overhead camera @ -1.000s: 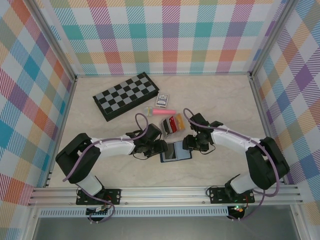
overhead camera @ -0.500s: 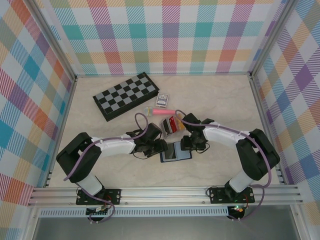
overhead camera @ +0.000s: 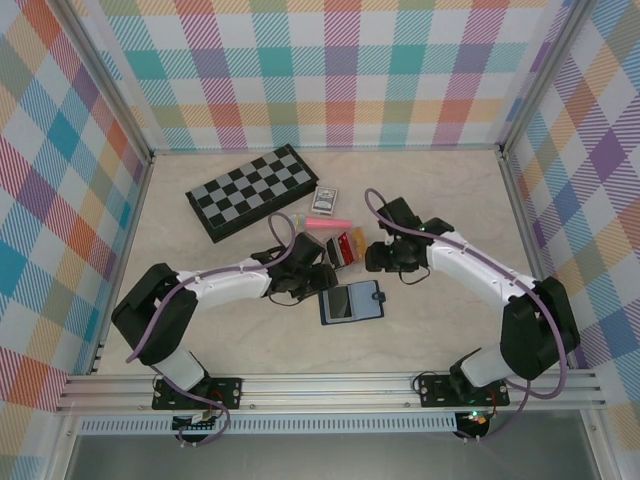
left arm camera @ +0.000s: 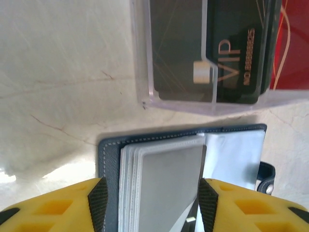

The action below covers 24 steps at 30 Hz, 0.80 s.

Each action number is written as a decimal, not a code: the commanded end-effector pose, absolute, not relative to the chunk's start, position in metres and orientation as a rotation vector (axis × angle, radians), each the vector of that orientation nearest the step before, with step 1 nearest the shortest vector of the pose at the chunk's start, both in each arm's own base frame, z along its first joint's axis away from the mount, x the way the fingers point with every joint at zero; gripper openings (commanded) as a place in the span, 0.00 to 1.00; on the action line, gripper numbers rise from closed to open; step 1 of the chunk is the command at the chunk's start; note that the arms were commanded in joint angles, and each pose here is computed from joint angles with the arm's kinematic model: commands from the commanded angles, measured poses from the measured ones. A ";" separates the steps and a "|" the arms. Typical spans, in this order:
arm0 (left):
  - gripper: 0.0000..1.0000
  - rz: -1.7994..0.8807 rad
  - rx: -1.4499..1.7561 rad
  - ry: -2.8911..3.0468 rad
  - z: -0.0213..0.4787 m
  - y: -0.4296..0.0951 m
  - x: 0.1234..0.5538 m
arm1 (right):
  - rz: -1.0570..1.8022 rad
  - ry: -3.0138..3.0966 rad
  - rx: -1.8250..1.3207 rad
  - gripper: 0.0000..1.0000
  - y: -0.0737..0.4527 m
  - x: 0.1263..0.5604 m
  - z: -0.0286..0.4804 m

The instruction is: Put the credit cards into the card holder

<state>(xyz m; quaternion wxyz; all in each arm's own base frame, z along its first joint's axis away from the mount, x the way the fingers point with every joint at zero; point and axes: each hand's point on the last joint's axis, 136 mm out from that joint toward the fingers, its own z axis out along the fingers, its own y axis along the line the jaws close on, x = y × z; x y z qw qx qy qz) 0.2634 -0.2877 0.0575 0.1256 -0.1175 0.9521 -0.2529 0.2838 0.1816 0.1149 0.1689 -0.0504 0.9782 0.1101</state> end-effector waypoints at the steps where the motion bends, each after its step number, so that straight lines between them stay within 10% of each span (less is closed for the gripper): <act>1: 0.53 -0.716 -0.403 2.751 0.067 -0.276 0.274 | 0.322 2.750 -0.268 0.55 0.193 0.294 0.131; 24: 0.53 -0.810 -0.514 2.732 0.060 -0.286 0.353 | 0.141 2.836 -0.283 0.51 0.206 0.359 0.095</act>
